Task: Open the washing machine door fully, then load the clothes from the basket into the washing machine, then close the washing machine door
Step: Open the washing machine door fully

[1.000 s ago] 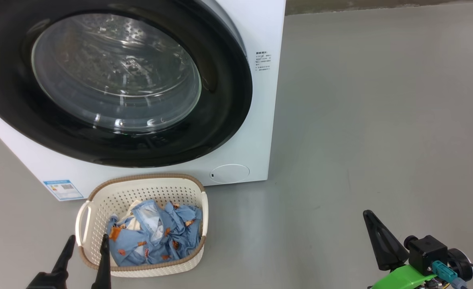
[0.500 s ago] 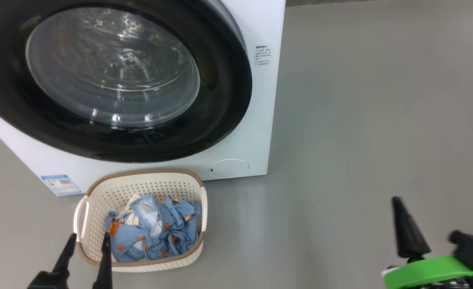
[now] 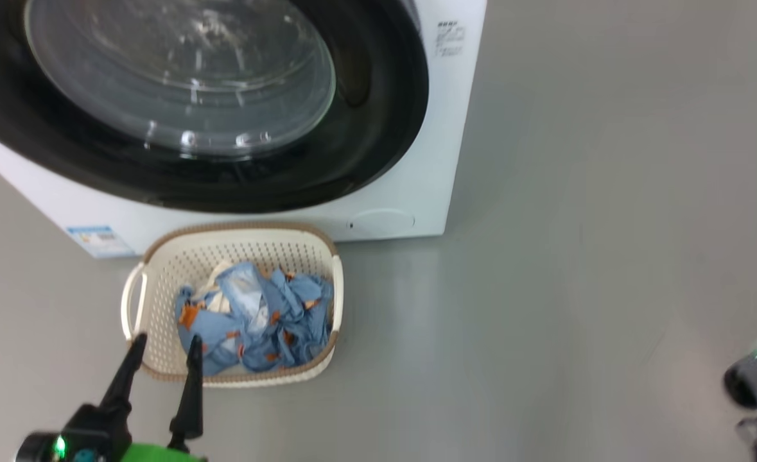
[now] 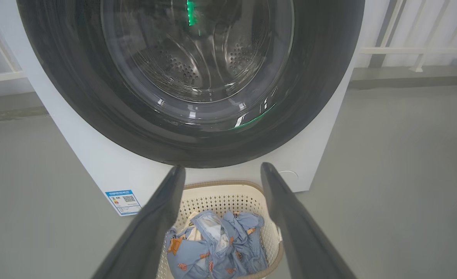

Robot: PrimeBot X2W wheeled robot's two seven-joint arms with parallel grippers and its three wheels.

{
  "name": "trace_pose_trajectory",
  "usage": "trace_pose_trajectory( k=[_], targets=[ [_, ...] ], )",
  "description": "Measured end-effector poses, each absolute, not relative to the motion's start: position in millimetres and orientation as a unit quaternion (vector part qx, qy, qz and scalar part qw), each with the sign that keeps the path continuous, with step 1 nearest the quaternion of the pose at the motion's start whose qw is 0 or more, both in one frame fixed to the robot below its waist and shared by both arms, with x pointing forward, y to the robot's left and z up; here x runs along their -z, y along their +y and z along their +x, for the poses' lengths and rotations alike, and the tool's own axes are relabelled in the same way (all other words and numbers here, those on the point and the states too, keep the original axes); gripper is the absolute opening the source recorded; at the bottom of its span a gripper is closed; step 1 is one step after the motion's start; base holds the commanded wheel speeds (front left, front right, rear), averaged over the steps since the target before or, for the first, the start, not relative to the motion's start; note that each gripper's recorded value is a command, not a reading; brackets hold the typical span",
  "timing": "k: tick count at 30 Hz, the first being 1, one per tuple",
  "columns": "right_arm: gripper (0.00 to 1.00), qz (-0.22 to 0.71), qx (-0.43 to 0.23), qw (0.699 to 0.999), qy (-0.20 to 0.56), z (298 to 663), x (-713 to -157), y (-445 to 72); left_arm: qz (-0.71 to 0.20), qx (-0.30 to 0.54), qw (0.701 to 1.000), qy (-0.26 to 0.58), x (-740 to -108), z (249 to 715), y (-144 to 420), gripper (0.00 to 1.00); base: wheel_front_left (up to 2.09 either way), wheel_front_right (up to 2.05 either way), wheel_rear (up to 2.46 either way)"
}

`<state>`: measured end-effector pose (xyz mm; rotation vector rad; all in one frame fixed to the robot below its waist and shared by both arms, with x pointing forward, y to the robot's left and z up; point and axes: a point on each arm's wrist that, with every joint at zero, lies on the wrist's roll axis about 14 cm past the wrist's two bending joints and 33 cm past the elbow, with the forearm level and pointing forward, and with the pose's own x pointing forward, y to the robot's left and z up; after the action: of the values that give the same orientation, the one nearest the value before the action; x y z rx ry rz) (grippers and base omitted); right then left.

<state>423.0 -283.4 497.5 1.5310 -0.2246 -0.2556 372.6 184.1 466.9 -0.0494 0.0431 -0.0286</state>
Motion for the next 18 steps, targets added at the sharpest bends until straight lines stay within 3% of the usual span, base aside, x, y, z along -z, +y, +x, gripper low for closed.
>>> trace_pose_trajectory(
  k=[6,11,18],
  targets=[
    [0.0,0.719,0.1,0.678,-0.114,472,-503,-310,-0.029,0.023,0.999,0.014,-468,397,177,1.0,0.0,0.0,0.0],
    [0.0,0.721,0.072,0.681,-0.103,516,-505,-315,-0.03,0.026,0.999,0.029,-454,409,175,1.0,0.0,0.0,0.0],
    [0.0,0.726,-0.021,0.686,-0.043,587,-505,-272,-0.023,0.01,0.999,0.046,-435,426,185,1.0,0.0,0.0,0.0]
  ],
)
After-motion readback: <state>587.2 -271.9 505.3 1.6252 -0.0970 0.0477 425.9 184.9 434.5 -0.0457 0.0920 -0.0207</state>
